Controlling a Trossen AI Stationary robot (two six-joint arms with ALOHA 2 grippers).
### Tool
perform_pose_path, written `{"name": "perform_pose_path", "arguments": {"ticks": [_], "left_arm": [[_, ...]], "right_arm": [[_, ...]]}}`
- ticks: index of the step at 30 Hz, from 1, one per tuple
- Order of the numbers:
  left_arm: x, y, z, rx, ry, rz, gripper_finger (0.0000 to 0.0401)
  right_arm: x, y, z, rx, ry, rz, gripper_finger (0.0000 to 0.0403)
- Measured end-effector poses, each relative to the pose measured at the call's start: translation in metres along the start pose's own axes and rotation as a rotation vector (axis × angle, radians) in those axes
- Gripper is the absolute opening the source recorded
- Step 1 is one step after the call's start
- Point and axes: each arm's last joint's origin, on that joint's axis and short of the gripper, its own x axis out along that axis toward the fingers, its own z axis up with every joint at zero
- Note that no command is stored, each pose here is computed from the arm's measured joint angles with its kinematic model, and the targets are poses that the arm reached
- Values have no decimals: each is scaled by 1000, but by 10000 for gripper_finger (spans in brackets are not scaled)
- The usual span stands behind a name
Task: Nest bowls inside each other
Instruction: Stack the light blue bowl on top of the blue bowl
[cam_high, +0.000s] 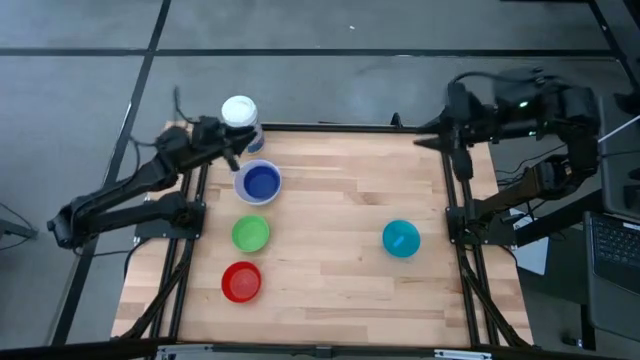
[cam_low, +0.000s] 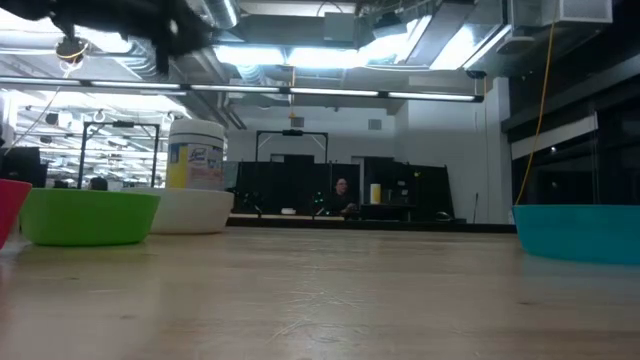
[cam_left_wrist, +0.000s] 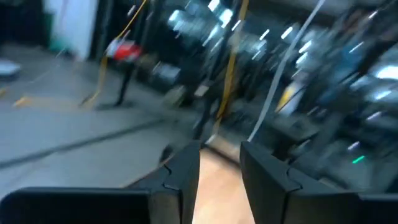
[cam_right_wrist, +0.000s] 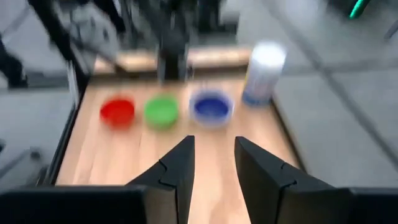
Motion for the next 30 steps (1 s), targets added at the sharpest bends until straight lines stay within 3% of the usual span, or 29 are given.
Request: {"name": "perform_pose_path", "arguments": {"ticks": [3,7,12,18,25,30], "left_arm": [[-14,-10,15,-9,-65,-82,105],[-28,-26,38,26,-141,-169,102],[-39,-48,69,127,-149,-254,102],[-31,-70,90,202,14,-307,102],[3,-93,72,261,360,-288,102],[15,-109,68,280,386,-317,100]], "right_arm": [[11,1,-20,57,208,28,116],[35,4,-45,134,349,110,116],[65,9,-99,208,556,132,116],[114,11,-159,308,649,161,116],[155,8,-220,376,754,119,127],[171,2,-253,452,797,89,153]]}}
